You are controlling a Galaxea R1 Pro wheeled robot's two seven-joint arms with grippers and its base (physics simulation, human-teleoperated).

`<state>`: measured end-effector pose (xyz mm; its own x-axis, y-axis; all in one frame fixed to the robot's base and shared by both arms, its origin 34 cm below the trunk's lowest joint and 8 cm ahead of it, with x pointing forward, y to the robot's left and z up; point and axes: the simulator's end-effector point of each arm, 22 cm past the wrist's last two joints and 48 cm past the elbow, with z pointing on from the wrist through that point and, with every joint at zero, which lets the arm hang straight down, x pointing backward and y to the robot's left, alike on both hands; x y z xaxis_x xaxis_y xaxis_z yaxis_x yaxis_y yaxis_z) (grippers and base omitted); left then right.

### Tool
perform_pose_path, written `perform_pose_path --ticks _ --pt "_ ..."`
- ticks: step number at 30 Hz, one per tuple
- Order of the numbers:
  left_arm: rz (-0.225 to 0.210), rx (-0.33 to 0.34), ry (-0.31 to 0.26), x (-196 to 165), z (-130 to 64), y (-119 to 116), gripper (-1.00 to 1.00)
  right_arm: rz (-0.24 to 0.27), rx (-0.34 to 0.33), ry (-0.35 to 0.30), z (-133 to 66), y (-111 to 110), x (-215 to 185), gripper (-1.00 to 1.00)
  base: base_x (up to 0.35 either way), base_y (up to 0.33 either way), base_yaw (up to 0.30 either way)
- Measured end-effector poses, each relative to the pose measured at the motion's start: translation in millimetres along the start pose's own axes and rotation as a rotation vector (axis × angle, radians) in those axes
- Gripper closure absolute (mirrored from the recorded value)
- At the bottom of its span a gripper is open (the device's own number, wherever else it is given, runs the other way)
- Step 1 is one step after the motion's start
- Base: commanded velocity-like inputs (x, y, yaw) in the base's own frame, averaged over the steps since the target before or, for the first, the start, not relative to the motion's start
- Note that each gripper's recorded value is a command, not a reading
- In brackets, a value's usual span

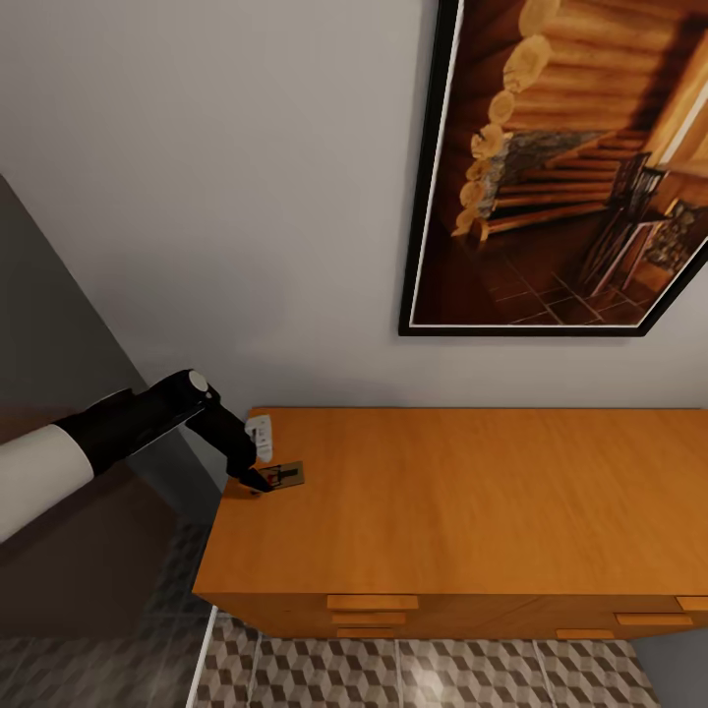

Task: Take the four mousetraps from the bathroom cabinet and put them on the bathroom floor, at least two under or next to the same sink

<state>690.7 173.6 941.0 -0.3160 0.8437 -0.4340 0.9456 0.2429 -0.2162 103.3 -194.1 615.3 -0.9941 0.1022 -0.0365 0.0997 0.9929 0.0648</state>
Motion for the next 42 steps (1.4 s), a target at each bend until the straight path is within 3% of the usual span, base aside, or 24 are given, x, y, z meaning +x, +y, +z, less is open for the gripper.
perform_pose_path --ticks 15,42 --pt "-0.001 0.000 0.001 0.0 0.5 0.1 -1.00 0.000 0.000 0.000 0.0 0.0 0.0 1.00 0.000 0.000 0.000" --pt "-0.047 -0.006 0.038 21.4 4.2 7.5 -1.00 0.000 0.000 0.000 0.0 0.0 0.0 1.00 0.000 0.000 0.000"
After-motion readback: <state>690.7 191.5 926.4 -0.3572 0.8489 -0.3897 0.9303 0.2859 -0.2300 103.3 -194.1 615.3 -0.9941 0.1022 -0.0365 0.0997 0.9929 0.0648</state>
